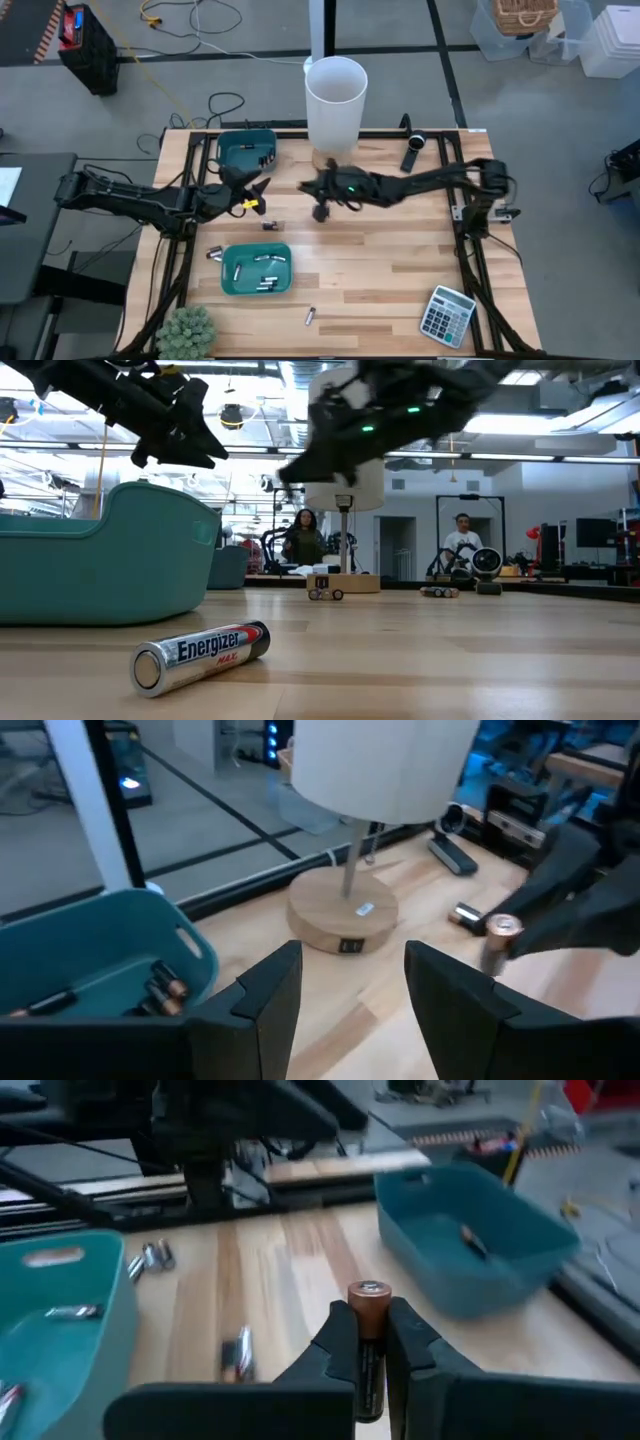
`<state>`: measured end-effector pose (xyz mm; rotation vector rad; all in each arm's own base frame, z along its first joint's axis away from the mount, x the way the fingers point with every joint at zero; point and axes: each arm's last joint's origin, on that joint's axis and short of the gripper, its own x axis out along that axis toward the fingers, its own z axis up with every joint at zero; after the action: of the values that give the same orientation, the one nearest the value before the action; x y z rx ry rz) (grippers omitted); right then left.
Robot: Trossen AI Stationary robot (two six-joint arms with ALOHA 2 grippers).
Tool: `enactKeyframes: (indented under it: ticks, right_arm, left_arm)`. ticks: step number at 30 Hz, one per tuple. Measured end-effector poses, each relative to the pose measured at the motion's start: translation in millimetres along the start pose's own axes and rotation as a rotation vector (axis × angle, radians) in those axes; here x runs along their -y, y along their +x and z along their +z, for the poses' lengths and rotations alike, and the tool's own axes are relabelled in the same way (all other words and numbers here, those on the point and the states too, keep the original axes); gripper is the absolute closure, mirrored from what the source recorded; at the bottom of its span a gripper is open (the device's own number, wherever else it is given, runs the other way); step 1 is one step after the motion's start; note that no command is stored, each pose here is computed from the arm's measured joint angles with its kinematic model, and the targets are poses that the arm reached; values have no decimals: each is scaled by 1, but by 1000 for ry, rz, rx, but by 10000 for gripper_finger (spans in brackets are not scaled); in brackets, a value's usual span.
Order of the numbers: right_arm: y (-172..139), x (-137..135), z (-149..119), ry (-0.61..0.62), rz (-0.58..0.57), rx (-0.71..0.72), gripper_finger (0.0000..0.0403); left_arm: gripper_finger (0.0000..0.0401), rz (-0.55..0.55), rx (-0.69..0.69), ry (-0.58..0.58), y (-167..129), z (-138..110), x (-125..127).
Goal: Sort batteries
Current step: Put the black battery into the blue bin, then put the silver battery into the green bin
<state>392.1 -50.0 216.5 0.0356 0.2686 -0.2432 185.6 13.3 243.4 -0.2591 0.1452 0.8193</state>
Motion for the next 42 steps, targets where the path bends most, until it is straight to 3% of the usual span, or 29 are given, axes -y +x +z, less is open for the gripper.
enactKeyframes:
  ticks: [5,14,26,31,34,42]
  right_arm:
    - [51,21,26,-51,28,39,383]
    - [124,70,44,-56,10,-90,383]
    - [161,97,68,-48,-17,-109,382]
    - [172,102,68,-48,-26,-90,381]
    - [175,103,64,-48,-30,-84,358]
    - [174,110,65,-49,-96,-66,238]
  left_arm:
    - [228,20,-2,11,0,-1,-1]
    - [228,50,46,-8,-5,9,-9]
    - [228,100,138,17,-16,31,-32]
    - [228,54,105,7,-13,31,-37]
    - [228,48,57,7,-9,26,-38]
    - [228,59,23,9,-3,20,-35]
